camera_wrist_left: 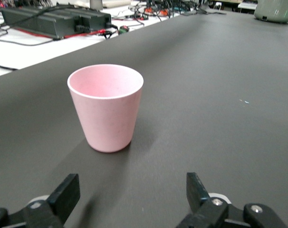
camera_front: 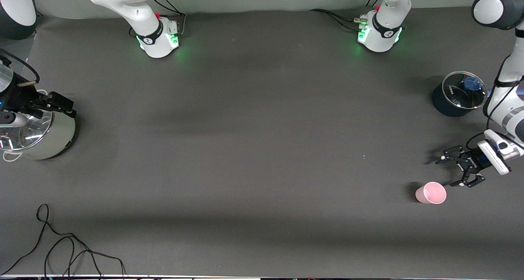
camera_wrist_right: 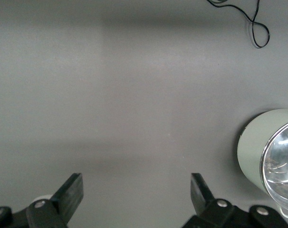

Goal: Transfer pink cup from left to right arm
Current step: 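Move the left gripper down toward the pink cup, then lower the left gripper around the pink cup and close it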

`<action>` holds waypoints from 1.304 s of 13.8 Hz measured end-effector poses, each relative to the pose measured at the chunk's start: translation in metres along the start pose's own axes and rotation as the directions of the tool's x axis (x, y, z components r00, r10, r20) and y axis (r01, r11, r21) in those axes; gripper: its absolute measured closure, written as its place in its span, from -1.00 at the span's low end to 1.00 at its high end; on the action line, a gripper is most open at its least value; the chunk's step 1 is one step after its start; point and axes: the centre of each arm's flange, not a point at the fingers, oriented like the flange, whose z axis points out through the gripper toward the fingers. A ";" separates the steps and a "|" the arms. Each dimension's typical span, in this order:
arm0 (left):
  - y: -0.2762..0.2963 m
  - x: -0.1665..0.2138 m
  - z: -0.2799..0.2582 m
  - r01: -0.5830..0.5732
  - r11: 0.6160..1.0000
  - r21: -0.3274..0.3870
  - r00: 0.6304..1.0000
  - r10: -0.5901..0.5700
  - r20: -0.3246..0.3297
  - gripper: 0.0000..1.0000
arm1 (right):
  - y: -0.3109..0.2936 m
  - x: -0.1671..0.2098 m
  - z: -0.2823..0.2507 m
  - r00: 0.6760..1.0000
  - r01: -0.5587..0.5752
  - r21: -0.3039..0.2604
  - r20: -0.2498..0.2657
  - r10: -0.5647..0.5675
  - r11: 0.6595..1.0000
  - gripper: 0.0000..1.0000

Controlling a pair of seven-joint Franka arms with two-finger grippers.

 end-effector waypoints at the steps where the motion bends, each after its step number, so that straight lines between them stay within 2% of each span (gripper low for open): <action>1: 0.000 -0.001 0.004 -0.005 1.000 0.005 1.000 0.005 -0.015 -1.00 | 0.000 0.000 0.000 1.000 0.000 0.000 0.000 0.000 1.000 -1.00; 8: -0.008 -0.007 0.016 -0.030 0.996 0.082 0.994 0.038 -0.102 -1.00 | 0.000 0.000 0.000 1.000 0.000 0.000 0.000 0.000 1.000 -1.00; 12: -0.010 -0.007 0.028 -0.016 0.996 0.093 0.990 0.029 -0.137 -1.00 | 0.000 0.000 0.000 1.000 0.000 0.000 0.000 0.000 1.000 -1.00; 18: -0.010 -0.015 0.044 0.000 0.995 0.098 0.990 0.014 -0.141 -1.00 | 0.000 0.000 0.000 1.000 0.000 0.000 0.000 0.000 1.000 -1.00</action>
